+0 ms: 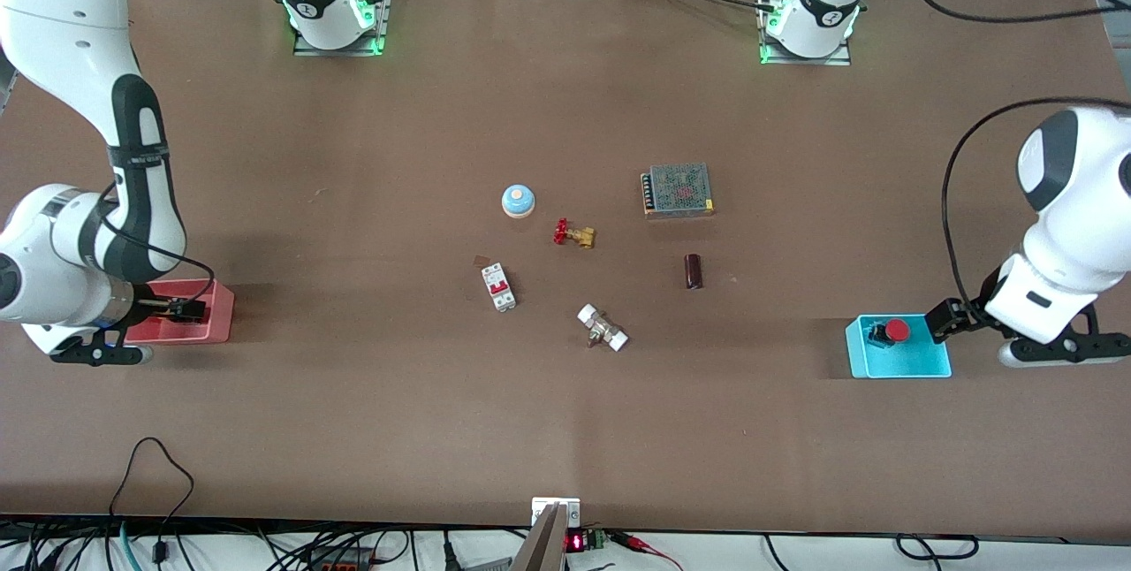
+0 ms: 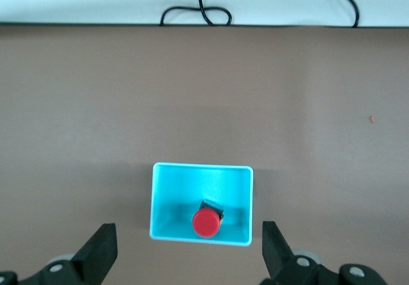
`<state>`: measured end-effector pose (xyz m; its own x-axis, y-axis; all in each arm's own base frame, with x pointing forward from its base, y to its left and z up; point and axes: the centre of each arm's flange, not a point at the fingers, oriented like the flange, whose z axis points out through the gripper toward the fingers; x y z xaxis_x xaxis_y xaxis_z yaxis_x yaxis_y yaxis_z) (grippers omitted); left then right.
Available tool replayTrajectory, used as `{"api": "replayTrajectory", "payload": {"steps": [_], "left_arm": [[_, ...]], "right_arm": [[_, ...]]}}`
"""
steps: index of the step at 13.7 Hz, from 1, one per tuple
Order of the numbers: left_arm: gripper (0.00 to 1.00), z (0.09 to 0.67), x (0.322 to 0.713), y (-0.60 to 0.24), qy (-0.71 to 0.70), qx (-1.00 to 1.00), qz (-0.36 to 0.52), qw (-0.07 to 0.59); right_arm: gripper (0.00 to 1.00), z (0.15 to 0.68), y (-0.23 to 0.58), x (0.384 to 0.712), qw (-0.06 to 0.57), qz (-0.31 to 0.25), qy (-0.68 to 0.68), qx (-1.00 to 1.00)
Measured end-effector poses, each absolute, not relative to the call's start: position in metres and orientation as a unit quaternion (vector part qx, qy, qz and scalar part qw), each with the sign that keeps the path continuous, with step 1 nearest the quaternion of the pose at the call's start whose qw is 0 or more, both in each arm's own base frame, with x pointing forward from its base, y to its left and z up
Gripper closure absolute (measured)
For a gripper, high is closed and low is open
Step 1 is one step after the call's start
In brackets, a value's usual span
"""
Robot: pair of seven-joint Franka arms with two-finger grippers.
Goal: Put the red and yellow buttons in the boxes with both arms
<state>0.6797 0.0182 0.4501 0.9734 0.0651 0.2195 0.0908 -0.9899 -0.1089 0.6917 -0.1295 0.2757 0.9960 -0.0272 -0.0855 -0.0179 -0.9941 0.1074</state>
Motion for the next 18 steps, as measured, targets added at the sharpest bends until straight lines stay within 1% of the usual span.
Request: {"api": "replayTrajectory", "payload": {"steps": [2, 5, 8, 11, 13, 14, 18], "left_arm": [[0.00, 0.485, 0.665, 0.010, -0.053, -0.992, -0.102, 0.052], [0.00, 0.529, 0.646, 0.000, -0.048, -0.993, -0.101, 0.040], [0.00, 0.567, 0.634, 0.000, -0.035, -0.995, -0.086, 0.035], [0.00, 0.592, 0.631, 0.003, -0.025, -0.995, -0.090, 0.035], [0.00, 0.595, 0.630, 0.001, -0.011, -0.995, -0.090, 0.029], [0.00, 0.595, 0.630, 0.000, -0.004, -0.996, -0.086, 0.023], [0.00, 0.605, 0.631, -0.009, 0.002, -0.996, -0.084, 0.027]], "right_arm": [[0.00, 0.340, -0.113, 0.693, 0.039, -0.021, -0.004, 0.999], [0.00, 0.433, -0.072, 0.678, 0.006, 0.002, 0.022, 1.000], [0.00, 0.492, -0.035, 0.654, -0.014, -0.004, 0.035, 0.999], [0.00, 0.544, -0.036, 0.622, -0.026, -0.016, 0.035, 0.999], [0.00, 0.571, -0.045, 0.603, -0.028, -0.017, 0.026, 0.999], [0.00, 0.576, -0.047, 0.597, -0.023, -0.017, 0.022, 0.999], [0.00, 0.571, -0.045, 0.582, -0.002, -0.031, -0.006, 0.999]]}}
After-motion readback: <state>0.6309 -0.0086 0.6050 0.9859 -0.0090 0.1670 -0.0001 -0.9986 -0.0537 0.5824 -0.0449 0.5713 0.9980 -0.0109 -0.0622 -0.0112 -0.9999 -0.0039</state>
